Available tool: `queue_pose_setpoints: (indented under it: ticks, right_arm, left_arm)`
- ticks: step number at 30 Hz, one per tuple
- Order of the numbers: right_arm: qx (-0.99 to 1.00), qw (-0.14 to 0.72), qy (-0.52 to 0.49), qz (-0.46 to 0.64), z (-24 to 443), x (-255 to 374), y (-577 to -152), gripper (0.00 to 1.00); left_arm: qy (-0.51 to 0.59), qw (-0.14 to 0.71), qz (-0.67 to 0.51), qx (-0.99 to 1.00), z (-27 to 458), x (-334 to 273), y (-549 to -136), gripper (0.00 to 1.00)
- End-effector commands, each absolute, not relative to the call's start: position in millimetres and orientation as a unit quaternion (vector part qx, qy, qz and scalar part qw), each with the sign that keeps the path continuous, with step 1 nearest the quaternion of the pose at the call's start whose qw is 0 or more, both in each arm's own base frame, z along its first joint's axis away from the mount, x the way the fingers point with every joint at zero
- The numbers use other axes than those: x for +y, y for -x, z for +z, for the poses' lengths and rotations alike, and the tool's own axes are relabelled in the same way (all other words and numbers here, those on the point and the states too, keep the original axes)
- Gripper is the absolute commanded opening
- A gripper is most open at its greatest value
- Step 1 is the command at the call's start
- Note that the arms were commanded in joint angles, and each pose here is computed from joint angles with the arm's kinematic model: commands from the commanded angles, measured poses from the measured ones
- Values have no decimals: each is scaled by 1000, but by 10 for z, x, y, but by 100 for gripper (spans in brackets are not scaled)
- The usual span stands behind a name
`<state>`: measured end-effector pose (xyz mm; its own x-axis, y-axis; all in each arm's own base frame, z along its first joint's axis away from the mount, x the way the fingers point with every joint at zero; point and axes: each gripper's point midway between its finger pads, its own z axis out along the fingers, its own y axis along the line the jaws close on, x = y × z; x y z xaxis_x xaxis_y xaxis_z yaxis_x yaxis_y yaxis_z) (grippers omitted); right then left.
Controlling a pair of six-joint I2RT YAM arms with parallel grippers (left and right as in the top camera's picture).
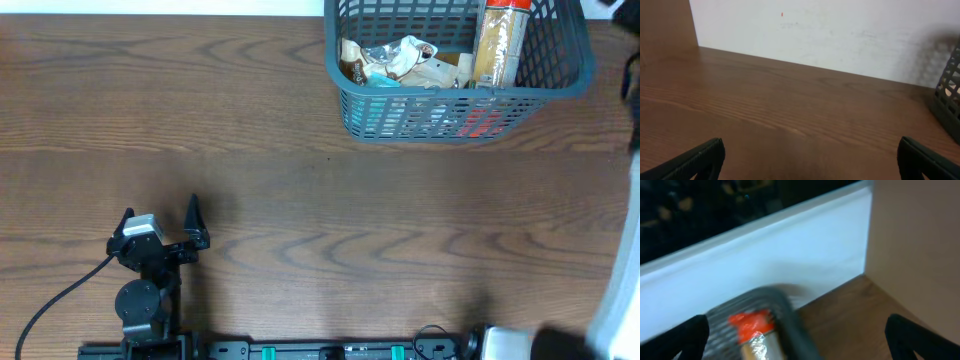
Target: Pack container
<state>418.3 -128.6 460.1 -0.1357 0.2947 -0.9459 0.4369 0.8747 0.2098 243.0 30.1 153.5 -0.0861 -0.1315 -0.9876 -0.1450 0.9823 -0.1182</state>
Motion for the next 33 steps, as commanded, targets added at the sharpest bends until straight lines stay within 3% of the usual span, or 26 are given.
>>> queue_pose_setpoints:
  ticks: [1,8,17,25,33]
  right_arm:
    - [760,607,-231,-44,4436,-1046,-3951,99]
    - [742,636,-211,-13,4249,-721,-3493,99]
    - [631,766,-117,13,4210,-401,-2997,99]
    - [593,799,-102,23,3627,-320,-2604,99]
    - [561,823,-61,65,3387,-47,-2384,99]
  left_arm:
    - [108,650,16,752,1364,358,-2411,98]
    - [108,650,16,752,1364,358,-2411,99]
    - [108,650,16,752,1364,358,-2411,98]
    - [108,650,16,752,1364,358,-2411,99]
    - [108,650,16,752,1364,358,-2411,99]
